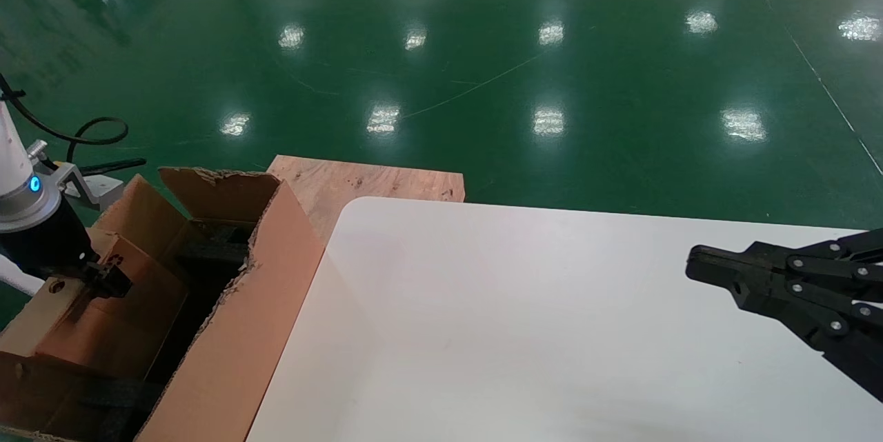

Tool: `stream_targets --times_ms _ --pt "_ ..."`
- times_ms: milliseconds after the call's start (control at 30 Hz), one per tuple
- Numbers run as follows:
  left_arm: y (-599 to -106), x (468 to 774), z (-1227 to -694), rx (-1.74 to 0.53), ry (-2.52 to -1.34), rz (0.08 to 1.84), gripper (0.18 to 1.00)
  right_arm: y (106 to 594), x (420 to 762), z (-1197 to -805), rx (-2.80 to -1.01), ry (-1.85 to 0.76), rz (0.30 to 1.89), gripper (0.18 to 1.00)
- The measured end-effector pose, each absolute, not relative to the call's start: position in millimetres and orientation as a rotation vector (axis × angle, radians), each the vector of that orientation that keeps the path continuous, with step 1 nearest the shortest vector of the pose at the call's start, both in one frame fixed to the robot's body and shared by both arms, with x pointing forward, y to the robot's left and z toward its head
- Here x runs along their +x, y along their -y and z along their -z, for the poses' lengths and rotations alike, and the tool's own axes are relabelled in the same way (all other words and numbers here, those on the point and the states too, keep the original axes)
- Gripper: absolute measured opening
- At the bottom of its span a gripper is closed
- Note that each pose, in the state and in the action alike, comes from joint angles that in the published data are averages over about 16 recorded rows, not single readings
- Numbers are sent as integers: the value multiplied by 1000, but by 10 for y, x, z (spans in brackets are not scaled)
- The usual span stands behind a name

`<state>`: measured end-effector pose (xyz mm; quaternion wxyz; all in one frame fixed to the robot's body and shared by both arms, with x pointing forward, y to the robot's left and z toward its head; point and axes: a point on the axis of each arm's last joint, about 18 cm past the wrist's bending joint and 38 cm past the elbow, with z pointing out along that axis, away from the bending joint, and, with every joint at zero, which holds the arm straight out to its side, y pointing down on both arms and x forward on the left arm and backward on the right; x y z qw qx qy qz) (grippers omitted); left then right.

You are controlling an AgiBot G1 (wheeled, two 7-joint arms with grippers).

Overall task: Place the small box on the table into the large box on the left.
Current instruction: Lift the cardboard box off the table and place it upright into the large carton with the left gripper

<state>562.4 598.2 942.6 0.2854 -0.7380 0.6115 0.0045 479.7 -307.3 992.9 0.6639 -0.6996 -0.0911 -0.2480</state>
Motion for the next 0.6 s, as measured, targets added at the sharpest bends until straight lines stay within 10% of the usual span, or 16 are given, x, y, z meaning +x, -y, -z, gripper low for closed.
stream_targets --times_ms 600 --pt "-6076 5628 -9244 -1989 -1594 -37 235 3074 4797 -9929 -1580 205 560 191"
